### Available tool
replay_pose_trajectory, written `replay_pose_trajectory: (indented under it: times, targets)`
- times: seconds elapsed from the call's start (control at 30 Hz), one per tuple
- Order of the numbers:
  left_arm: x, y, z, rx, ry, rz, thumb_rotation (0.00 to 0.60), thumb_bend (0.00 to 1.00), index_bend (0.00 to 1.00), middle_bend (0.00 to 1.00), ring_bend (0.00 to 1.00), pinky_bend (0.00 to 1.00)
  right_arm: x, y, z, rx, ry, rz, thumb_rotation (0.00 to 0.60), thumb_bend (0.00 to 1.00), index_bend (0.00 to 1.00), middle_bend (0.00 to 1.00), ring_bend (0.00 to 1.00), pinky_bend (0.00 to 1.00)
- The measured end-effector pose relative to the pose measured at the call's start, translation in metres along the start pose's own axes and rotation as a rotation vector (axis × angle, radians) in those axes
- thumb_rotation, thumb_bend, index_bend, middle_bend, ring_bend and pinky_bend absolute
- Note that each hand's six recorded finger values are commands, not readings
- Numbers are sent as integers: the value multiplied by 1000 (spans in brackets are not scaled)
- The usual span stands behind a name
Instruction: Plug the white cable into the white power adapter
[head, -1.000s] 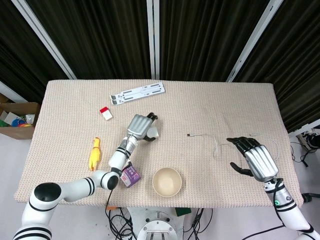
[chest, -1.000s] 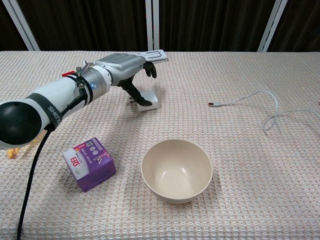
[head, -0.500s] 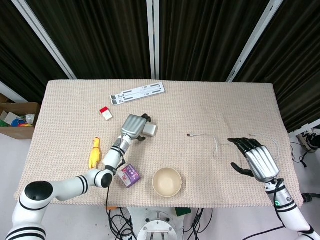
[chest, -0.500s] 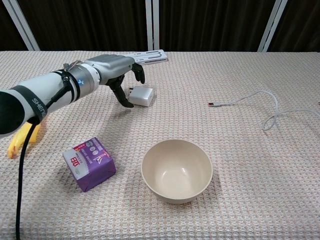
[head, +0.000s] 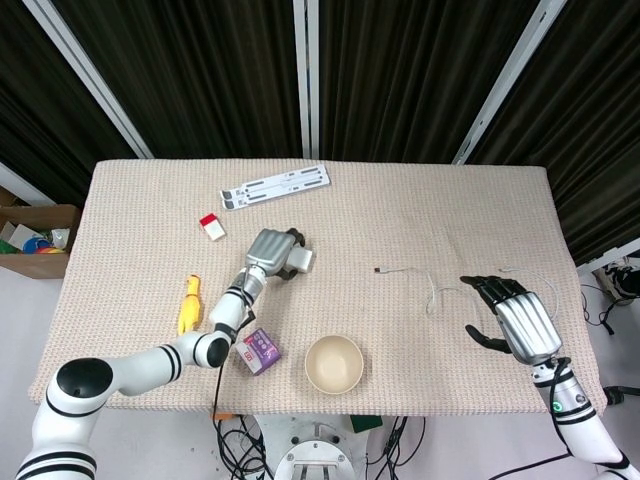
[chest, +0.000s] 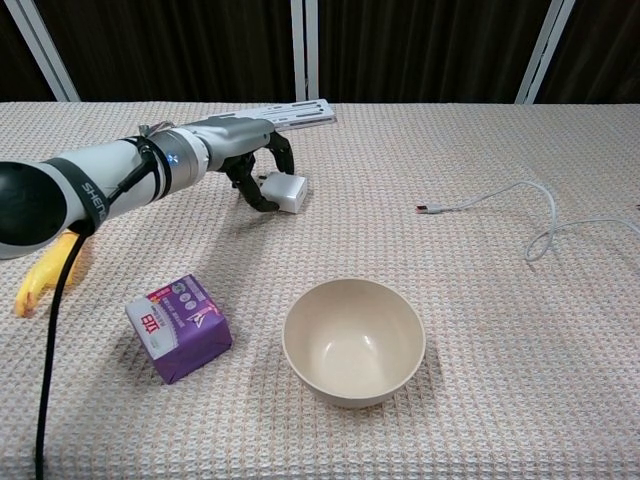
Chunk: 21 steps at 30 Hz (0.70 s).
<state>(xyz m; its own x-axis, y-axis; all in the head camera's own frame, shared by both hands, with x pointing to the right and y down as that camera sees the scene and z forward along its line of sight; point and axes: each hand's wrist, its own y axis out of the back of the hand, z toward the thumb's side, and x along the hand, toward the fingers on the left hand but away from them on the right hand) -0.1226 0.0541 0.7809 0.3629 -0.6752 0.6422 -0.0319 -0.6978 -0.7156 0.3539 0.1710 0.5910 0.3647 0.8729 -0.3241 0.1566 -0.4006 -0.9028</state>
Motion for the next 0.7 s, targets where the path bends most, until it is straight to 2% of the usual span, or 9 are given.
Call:
replay_pose_trajectory:
  times: [0.13,0.4,0.47,0.63,0.7]
  targets:
    - [2,0,-2,-39,5,-6,557,229,349,275,703,962,0,0,-1,0,-4,1,600,214,256,304,269,400]
    - [5,0,-4,-48,10,-3,561,227,377,316,703,960,0,-1,-3,-1,-9,6,600,213,256,303,269,407]
    - [6,0,-4,-48,13,2,562,227,411,360,707,960,1,-1,-3,-3,-10,8,600,213,256,303,269,407]
    - [8,-2,-4,-65,21,12,561,227,578,513,723,967,-1,-1,-5,-8,-17,4,600,214,267,306,274,416]
    - [7,-1,-5,-69,22,24,561,226,599,538,728,969,-3,-1,-5,-13,-17,5,600,214,274,311,283,427]
